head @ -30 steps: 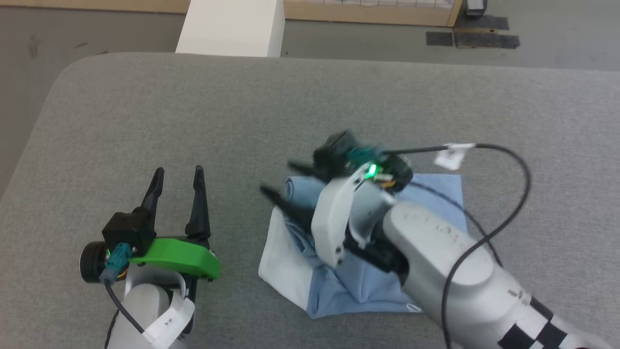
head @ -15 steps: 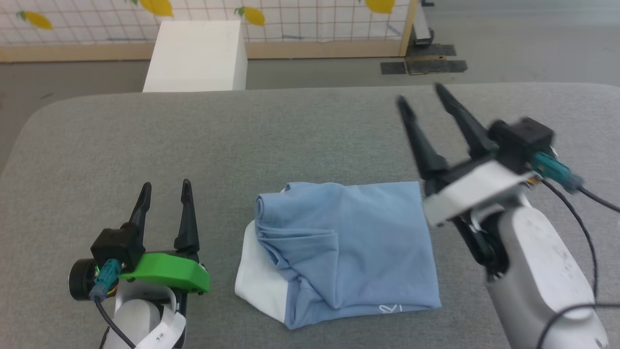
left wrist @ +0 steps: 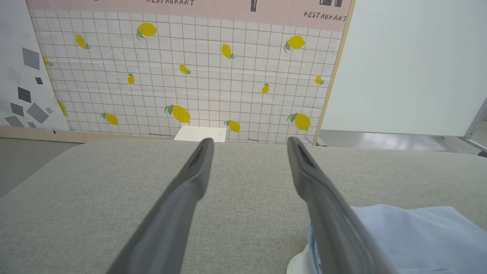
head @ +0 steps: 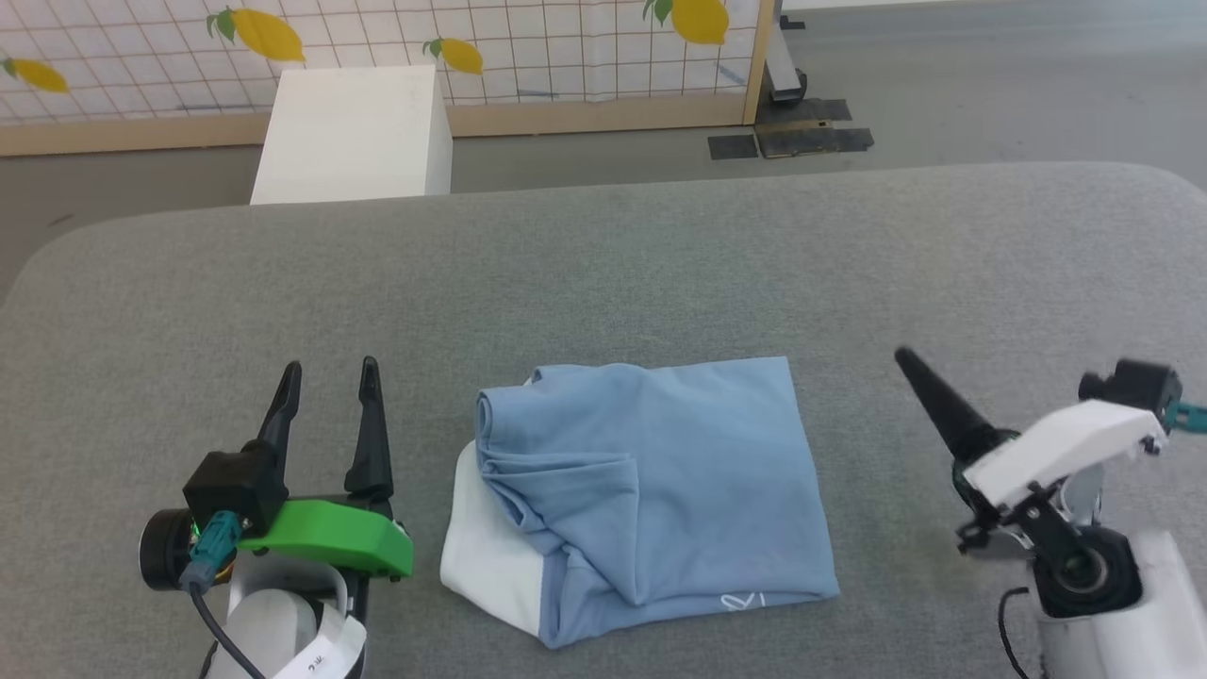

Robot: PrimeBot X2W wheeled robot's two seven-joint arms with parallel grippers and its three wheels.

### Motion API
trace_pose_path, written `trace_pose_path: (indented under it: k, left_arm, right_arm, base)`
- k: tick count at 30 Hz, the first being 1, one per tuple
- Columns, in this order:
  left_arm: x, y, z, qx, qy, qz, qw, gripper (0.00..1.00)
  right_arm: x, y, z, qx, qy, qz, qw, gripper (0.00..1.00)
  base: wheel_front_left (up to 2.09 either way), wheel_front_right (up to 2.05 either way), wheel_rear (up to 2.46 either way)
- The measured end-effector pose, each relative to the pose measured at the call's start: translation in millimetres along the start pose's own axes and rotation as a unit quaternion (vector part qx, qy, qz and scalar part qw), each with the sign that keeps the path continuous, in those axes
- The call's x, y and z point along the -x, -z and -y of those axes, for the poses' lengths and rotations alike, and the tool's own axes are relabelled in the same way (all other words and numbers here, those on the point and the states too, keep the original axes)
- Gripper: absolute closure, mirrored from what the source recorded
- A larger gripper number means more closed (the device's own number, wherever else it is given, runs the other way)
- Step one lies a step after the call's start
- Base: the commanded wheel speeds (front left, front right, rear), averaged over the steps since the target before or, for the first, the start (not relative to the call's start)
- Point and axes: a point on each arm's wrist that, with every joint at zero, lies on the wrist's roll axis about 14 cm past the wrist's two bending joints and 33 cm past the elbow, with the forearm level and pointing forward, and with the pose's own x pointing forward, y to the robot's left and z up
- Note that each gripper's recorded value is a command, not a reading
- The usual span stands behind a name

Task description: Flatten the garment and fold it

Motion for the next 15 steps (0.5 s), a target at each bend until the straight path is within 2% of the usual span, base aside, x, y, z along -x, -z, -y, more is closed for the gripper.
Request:
trace_pose_path:
  k: [2, 5, 11, 15]
  left_arm:
    - [0.6, 1.7, -1.5, 0.000, -0.002, -0.002, 1.000, 0.00]
    - [1.8, 4.2, -4.7, -0.001, -0.006, -0.006, 1.000, 0.00]
    - [4.1, 9.2, -10.6, -0.003, -0.014, -0.014, 1.000, 0.00]
    - [5.5, 12.1, -13.1, -0.004, -0.017, -0.018, 1.000, 0.00]
  right_arm:
    - [1.1, 18.8, 16.8, -0.059, 0.015, -0.056, 0.997, 0.00]
    - [1.1, 42.3, 31.4, -0.109, 0.031, -0.125, 0.986, 0.00]
    - [-4.9, 76.3, 38.0, -0.154, 0.047, -0.226, 0.961, 0.00]
    - [-10.3, 99.9, 33.9, -0.152, 0.053, -0.287, 0.944, 0.00]
  base:
    - [0.00, 0.00, 0.00]
    - [0.00, 0.00, 0.00]
    - [0.00, 0.00, 0.00]
    - [0.00, 0.00, 0.00]
